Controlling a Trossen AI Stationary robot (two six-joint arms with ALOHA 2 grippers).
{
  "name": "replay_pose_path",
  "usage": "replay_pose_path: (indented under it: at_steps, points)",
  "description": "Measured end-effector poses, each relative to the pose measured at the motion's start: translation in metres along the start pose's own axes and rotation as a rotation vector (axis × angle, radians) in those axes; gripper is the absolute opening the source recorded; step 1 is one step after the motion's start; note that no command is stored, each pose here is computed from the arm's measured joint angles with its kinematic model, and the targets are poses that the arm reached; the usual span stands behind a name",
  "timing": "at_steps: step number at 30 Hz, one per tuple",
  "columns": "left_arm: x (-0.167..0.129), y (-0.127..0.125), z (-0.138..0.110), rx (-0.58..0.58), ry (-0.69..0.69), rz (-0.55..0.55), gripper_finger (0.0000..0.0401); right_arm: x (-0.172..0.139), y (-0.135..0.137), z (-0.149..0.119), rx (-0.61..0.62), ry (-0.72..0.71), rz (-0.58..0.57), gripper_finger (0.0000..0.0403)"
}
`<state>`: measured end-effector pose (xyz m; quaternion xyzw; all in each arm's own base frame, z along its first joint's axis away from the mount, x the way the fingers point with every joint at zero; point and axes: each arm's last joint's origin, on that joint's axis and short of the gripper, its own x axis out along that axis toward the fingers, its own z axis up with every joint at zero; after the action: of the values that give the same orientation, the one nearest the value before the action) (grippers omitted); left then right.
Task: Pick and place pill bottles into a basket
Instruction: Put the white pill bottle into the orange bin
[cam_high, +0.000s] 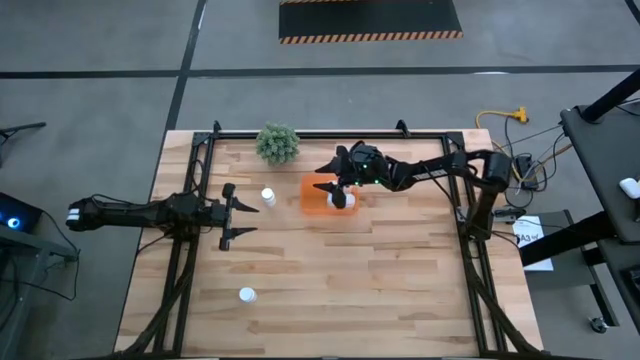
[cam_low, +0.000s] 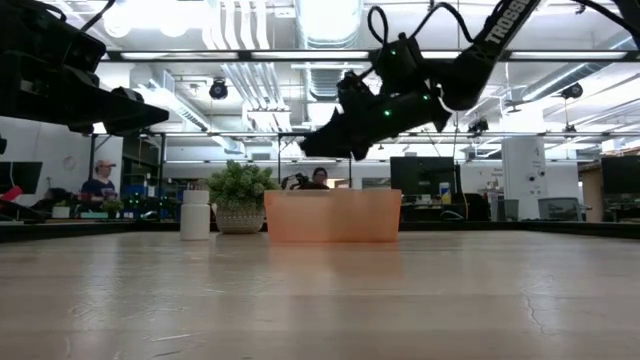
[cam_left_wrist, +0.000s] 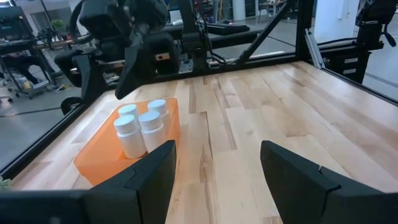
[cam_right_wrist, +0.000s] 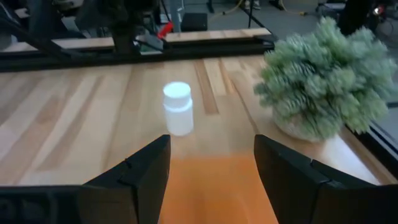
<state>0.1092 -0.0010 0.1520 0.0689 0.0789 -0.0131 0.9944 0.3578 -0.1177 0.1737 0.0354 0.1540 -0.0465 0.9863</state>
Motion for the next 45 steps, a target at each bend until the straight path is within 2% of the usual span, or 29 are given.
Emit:
replay_pose_path:
  at_steps: [5, 9, 13, 23, 34, 45]
  points:
    - [0.0, 0.0, 0.0, 0.0, 0.0, 0.0, 0.0217, 0.015, 0.001, 0.008, -0.01, -0.017, 0.012, 0.0219]
    - [0.0, 0.0, 0.0, 0.0, 0.001, 0.0, 0.0217, 0.034, -0.002, 0.01, -0.004, 0.023, 0.024, 0.0219]
    - [0.0, 0.0, 0.0, 0.0, -0.001, 0.0, 0.0217, 0.056, -0.004, 0.014, 0.001, 0.043, 0.079, 0.0219]
    - [0.0, 0.0, 0.0, 0.0, -0.001, 0.0, 0.0217, 0.101, -0.006, 0.01, 0.004, 0.073, 0.119, 0.0219]
    - [0.0, 0.0, 0.0, 0.0, 0.0, 0.0, 0.0217, 0.127, 0.007, 0.008, -0.007, 0.08, 0.154, 0.0219]
    - [0.0, 0.0, 0.0, 0.0, -0.001, 0.0, 0.0217, 0.139, 0.005, 0.004, -0.004, 0.087, 0.153, 0.0219]
